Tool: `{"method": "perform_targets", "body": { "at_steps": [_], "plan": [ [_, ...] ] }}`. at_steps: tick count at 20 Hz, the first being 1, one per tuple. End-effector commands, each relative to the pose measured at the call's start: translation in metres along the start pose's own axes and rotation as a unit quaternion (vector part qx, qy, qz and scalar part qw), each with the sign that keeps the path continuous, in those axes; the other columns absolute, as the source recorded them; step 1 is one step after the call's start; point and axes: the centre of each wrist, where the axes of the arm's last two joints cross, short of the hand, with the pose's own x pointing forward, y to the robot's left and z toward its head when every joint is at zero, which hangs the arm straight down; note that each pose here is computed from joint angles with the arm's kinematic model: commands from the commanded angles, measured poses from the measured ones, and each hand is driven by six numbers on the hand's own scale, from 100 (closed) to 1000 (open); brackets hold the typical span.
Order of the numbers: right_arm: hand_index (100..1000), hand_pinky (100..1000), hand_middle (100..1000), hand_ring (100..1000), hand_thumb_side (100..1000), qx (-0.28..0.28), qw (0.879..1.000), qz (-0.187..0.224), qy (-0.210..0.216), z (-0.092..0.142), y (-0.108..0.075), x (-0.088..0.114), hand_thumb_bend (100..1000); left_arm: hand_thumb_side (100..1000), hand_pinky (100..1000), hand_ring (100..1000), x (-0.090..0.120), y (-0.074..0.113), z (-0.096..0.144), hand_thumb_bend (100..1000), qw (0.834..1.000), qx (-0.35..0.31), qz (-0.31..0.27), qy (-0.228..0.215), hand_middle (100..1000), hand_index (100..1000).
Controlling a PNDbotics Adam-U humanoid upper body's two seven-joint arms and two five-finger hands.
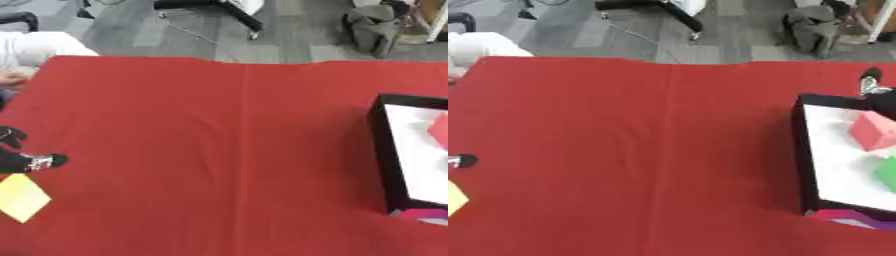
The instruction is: Pick up the objects with one hand, pass them to the other hand, and then place them into the box on the other side of the table.
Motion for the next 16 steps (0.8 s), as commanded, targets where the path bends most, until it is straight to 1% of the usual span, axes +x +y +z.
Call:
{"method": "perform_targets", "body": {
  "at_steps": [1,3,6,12,16],
  "plan": [
    [939,908,866,1000,431,-0.022,1.000,0.013,-0.005,-0.004,-0.012,0.001,100,424,978,893,-0.008,0.017,0.000,637,1.000,0.006,-0.011,0.023,816,910],
    [938,908,866,1000,432,-0.023,1.000,0.013,-0.003,-0.004,-0.012,0.000,100,402,982,896,-0.014,0.018,-0.003,613,0.999,0.001,-0.011,0.033,817,910],
    [937,908,865,1000,431,-0.024,1.000,0.012,0.000,-0.004,-0.012,-0.001,100,374,992,905,-0.025,0.018,-0.009,603,0.999,-0.013,-0.006,0.049,824,912],
    [934,907,862,1000,428,-0.025,1.000,0.010,0.005,-0.004,-0.010,-0.002,100,353,1000,914,-0.042,0.018,-0.021,613,0.996,-0.028,0.003,0.081,831,916],
    [933,906,860,1000,419,-0.027,1.000,0.010,0.009,-0.004,-0.010,-0.003,100,346,1000,919,-0.049,0.018,-0.028,619,0.995,-0.036,0.004,0.094,835,917]
  ]
}}
